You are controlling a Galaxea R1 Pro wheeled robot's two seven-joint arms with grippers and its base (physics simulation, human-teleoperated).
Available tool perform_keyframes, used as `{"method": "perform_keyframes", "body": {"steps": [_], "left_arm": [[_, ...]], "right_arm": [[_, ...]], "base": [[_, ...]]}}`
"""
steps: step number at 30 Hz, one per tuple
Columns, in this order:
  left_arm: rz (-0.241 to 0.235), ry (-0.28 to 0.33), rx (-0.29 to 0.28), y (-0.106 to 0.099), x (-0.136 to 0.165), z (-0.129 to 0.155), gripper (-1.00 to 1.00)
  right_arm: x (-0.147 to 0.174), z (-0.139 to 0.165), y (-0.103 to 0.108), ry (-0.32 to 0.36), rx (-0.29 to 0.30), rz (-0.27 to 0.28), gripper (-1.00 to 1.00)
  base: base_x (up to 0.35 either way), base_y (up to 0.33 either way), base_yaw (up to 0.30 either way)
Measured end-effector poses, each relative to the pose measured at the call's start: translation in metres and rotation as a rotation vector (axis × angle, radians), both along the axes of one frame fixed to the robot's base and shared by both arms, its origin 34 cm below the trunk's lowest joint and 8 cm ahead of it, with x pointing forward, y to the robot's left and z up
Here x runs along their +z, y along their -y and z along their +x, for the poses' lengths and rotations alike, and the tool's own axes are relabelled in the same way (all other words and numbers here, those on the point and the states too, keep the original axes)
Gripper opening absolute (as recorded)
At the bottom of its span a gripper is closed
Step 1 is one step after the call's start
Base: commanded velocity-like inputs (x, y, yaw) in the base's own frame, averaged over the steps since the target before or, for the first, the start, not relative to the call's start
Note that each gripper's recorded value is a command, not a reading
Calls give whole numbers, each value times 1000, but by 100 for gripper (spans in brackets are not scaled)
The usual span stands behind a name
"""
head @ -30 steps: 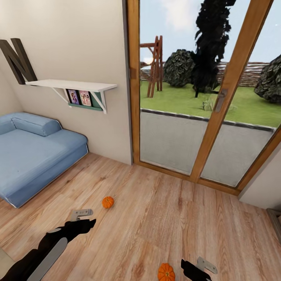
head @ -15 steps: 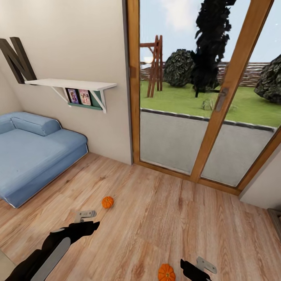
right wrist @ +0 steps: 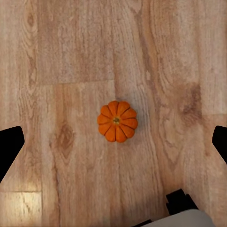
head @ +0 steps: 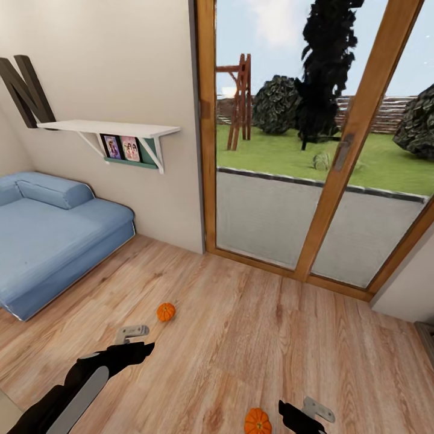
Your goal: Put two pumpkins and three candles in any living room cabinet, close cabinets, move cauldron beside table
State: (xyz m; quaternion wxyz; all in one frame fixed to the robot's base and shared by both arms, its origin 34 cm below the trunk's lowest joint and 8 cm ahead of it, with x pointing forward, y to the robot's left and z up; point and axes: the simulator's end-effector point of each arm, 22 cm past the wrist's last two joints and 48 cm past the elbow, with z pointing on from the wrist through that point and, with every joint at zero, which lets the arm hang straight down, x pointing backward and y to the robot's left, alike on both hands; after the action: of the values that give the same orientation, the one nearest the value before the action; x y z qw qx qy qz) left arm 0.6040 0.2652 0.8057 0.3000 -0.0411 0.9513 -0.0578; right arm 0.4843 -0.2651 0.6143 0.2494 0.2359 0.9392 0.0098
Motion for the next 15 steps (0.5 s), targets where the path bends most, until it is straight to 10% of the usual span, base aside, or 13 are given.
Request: {"method": "perform_keyframes", "body": {"steps": [15], "left_arm": [[5,-30,-10,0,-20,-2,100]], "right_arm": [[-16,3,-1,-3,0,4,100]], "base": [[0,0,0]]}}
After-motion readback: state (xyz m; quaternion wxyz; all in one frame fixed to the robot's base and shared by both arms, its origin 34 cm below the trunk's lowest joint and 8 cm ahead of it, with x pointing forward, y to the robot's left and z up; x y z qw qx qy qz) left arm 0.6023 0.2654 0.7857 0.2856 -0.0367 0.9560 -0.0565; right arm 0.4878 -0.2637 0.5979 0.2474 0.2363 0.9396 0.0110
